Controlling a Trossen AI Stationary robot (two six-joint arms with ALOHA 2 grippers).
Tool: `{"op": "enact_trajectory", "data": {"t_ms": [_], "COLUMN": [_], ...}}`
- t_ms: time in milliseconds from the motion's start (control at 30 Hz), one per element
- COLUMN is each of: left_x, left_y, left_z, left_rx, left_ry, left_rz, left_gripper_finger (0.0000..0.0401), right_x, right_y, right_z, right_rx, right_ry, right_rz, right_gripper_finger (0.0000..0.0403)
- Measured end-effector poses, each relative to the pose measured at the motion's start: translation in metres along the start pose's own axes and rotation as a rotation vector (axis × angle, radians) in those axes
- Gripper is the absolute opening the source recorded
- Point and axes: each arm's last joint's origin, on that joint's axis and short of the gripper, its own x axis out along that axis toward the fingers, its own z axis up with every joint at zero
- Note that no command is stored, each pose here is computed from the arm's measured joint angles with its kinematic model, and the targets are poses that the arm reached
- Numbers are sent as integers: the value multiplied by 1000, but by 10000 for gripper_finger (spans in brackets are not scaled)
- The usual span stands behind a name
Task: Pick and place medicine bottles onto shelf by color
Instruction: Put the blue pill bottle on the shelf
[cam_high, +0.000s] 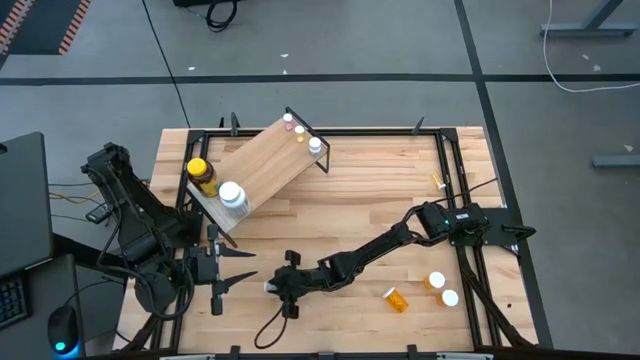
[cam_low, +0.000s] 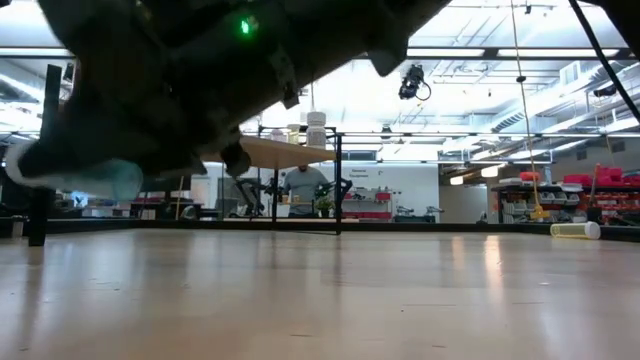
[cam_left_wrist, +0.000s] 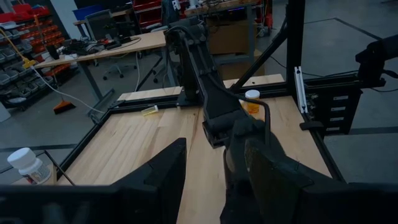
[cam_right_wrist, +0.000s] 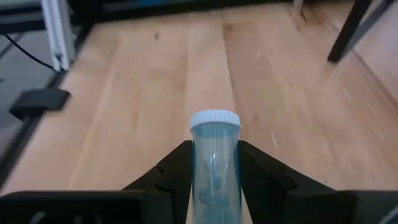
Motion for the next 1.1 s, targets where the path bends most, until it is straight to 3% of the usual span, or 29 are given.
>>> {"op": "enact_trajectory", "data": {"t_ms": [567, 1100], "left_x": [0, 0], "left_y": [0, 0], "left_z": [0, 0], "left_rx": [1, 2], "left_ry": [0, 0], "left_rz": [0, 0], "left_gripper_finger": [172, 172], "right_x": [-26, -27], "right_y": [12, 13], "right_z": [32, 39], "right_rx": [-75, -61], "right_ry": [-78, -150], "right_rz": [22, 34], "right_gripper_finger": [130, 130]}}
